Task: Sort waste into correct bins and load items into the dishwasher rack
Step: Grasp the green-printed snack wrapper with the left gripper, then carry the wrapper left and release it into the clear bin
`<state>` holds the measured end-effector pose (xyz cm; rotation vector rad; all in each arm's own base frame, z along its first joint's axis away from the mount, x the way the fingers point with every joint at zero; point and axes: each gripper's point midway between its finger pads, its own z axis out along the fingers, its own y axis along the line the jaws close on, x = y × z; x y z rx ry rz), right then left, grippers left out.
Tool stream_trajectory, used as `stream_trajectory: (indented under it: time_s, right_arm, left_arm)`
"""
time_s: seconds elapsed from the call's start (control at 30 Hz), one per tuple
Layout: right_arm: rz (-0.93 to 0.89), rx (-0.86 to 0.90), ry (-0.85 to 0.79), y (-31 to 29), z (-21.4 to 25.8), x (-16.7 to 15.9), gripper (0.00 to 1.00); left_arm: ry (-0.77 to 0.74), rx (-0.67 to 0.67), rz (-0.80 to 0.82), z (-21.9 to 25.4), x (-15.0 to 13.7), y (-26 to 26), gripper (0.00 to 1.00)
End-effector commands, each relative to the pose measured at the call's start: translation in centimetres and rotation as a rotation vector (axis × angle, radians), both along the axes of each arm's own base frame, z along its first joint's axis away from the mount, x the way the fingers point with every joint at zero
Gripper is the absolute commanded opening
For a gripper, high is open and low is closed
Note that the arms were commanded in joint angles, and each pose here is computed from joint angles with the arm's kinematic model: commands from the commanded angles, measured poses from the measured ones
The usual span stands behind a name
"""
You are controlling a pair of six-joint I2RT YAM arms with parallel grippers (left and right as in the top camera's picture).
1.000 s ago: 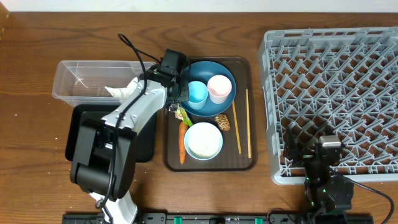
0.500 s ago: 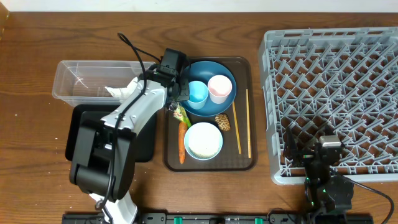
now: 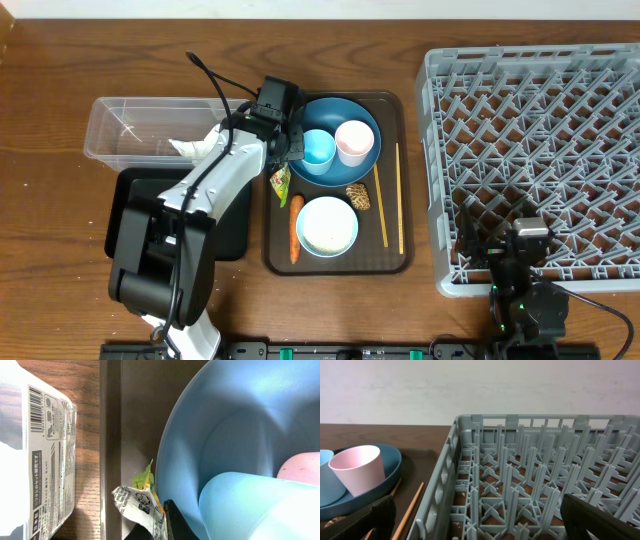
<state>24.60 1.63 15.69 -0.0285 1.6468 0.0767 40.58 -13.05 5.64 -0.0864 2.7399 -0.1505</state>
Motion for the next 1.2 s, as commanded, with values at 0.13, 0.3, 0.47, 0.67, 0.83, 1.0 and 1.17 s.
stream_trajectory:
  time_s: [0.13,0.3,0.47,0.67,0.83,1.0,1.17]
  right_arm:
    - [-0.026,-0.012,0.001,-0.7,-0.1,0.0,0.99]
    - [-0.026,-0.012,0.0,-0.7,-0.1,0.0,0.99]
    - [-0.026,-0.012,0.0,-0.7,-0.1,0.0,0.99]
    - [-0.026,-0.012,0.0,-0.7,-0.1,0.0,0.99]
    - [-0.026,-0.012,0.001,-0.7,-0.1,0.0,0.99]
    - [-0.026,-0.012,0.001,-0.7,-0.1,0.0,0.99]
    - [-0.026,-0.012,0.0,-0.7,-0.1,0.0,0.99]
  left_arm:
    - [-0.09,-0.012,-0.005,3.6,0.5,0.0,0.06]
    - [-0.157,0.012,0.016,6.0,0.8,0.8,0.06]
    - [-0.265,0.101,0.091,9.2,1.4,3.2,0.06]
    - [-0.388,0.188,0.217,12.2,2.9,7.0,0.06]
    - [-0.422,0.174,0.348,12.5,4.3,10.9,0.06]
    - [-0.407,0.133,0.555,11.3,4.7,15.9,0.06]
    - [-0.373,0.117,0.693,9.6,4.5,19.4,0.06]
